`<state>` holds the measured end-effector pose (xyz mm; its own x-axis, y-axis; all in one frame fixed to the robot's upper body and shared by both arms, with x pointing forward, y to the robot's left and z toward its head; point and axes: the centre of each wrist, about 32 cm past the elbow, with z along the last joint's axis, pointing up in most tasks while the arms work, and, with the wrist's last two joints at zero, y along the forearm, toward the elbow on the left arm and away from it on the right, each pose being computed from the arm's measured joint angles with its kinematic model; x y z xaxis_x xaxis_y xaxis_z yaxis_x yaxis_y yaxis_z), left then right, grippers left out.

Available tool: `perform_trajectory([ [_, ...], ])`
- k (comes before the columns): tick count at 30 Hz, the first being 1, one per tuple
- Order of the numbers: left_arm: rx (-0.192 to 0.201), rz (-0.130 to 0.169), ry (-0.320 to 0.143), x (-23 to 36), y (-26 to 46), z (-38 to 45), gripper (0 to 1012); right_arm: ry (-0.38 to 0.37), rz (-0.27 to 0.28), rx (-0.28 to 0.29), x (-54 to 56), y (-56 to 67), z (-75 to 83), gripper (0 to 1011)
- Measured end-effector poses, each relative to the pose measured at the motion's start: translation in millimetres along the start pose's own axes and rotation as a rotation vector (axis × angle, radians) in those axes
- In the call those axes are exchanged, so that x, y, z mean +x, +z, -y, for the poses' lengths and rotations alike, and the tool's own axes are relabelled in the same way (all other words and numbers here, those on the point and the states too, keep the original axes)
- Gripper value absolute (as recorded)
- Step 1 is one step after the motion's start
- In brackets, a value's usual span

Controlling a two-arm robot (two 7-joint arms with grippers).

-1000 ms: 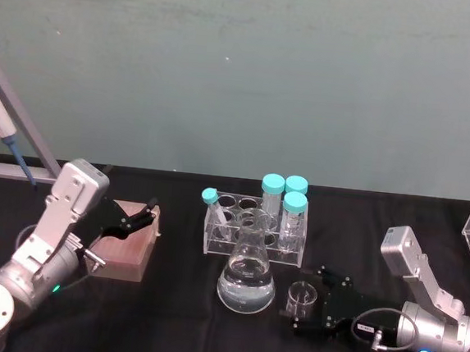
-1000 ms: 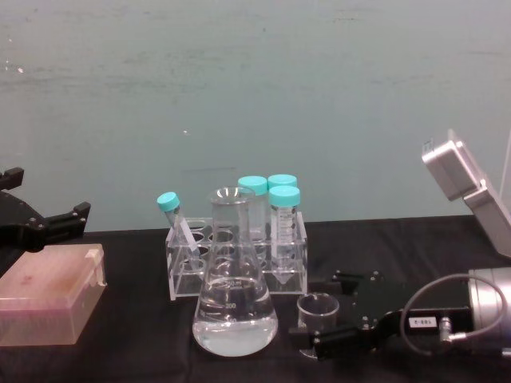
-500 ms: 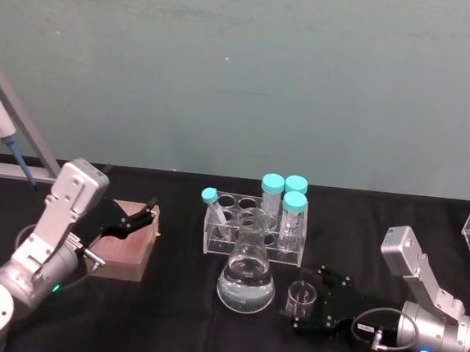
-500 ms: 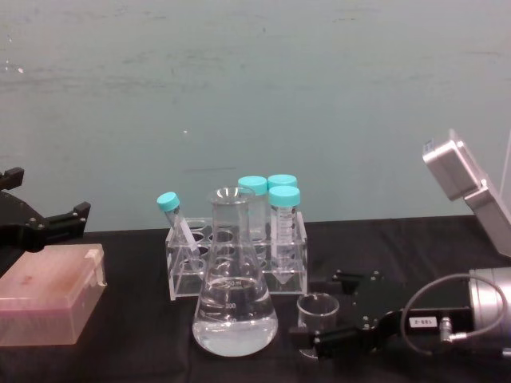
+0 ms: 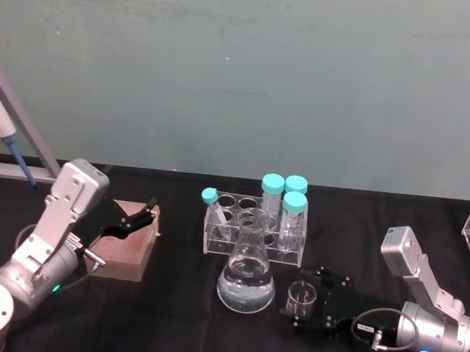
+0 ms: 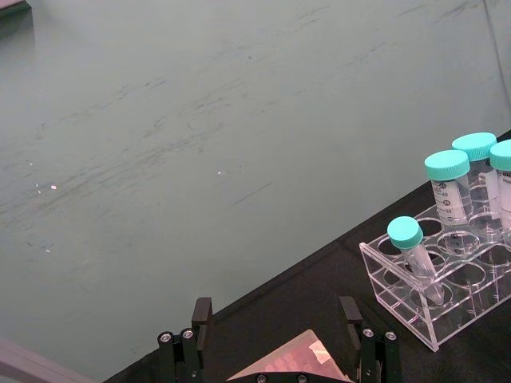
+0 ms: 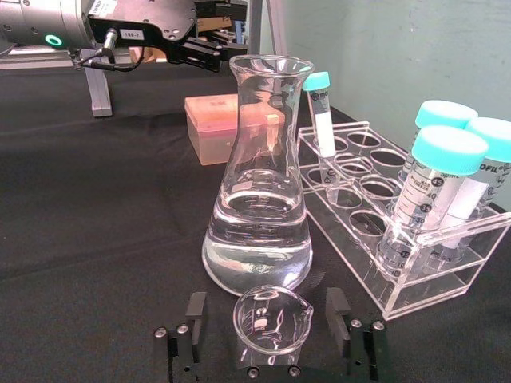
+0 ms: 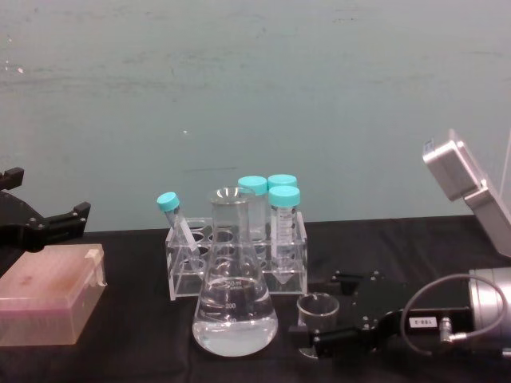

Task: Place the experimental apparatus aside using one hand.

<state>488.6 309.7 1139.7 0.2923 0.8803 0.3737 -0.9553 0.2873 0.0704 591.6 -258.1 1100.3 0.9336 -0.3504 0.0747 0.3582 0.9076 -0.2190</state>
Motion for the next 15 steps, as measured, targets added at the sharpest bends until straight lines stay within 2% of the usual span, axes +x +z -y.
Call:
perform_trajectory([
  [6,0.0,0.0,0.0,0.0,0.0,0.0,1000,0.0,0.0,0.0,0.0,0.0,0.0,841],
  [8,0.0,0.0,0.0,0.0,0.0,0.0,1000,0.0,0.0,0.0,0.0,0.0,0.0,760],
  [9,0.0,0.0,0.0,0.0,0.0,0.0,1000,0.0,0.0,0.0,0.0,0.0,0.0,760],
  [10,0.0,0.0,0.0,0.0,0.0,0.0,1000,0.0,0.0,0.0,0.0,0.0,0.0,682],
  [13,0.0,0.0,0.0,0.0,0.0,0.0,1000,0.0,0.0,0.0,0.0,0.0,0.0,624],
  [15,0.0,0.0,0.0,0.0,0.0,0.0,1000,0.0,0.0,0.0,0.0,0.0,0.0,542],
])
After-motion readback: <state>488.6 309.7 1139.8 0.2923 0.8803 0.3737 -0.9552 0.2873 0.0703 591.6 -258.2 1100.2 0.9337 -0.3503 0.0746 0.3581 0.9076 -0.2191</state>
